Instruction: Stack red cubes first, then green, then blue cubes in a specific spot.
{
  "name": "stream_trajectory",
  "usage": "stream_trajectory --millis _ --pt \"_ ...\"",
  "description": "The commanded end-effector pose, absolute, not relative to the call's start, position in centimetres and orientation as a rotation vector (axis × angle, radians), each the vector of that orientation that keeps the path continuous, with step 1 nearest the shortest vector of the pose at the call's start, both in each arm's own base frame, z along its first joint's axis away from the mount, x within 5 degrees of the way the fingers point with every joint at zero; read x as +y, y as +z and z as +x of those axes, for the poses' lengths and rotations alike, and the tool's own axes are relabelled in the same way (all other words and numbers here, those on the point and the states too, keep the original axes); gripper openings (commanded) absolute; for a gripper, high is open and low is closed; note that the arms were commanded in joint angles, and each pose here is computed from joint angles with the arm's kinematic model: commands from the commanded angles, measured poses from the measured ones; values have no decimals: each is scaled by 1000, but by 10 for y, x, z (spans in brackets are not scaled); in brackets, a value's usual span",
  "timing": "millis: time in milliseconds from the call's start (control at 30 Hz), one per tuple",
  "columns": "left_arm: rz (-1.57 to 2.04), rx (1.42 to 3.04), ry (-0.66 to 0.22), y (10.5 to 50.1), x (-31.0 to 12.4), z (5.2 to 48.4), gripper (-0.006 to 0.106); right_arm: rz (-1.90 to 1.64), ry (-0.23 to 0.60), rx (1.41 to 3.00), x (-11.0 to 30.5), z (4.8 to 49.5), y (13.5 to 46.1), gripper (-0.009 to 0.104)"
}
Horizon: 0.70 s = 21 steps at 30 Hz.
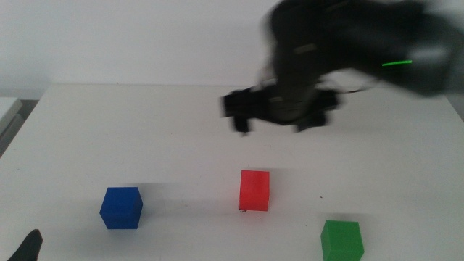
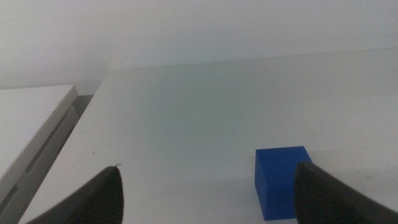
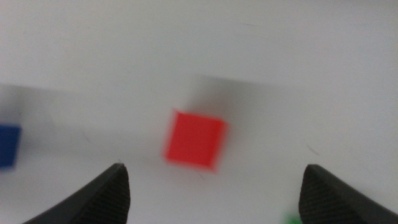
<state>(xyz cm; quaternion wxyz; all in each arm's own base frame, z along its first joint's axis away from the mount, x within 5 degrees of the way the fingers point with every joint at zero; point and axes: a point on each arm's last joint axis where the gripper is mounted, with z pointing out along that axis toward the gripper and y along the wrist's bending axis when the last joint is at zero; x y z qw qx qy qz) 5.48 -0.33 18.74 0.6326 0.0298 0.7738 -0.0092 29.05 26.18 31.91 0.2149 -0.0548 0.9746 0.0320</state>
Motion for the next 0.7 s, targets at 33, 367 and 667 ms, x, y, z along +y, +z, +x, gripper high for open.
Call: stream_trajectory --millis 33,367,667 --pt "64 1755 -22 189 -3 55 94 -100 -7 2747 220 252 322 93" --pt "64 1755 -22 189 -3 55 94 143 -67 2835 160 209 248 93" --pt "64 1755 -22 189 -3 55 94 165 -75 2919 166 219 194 93"
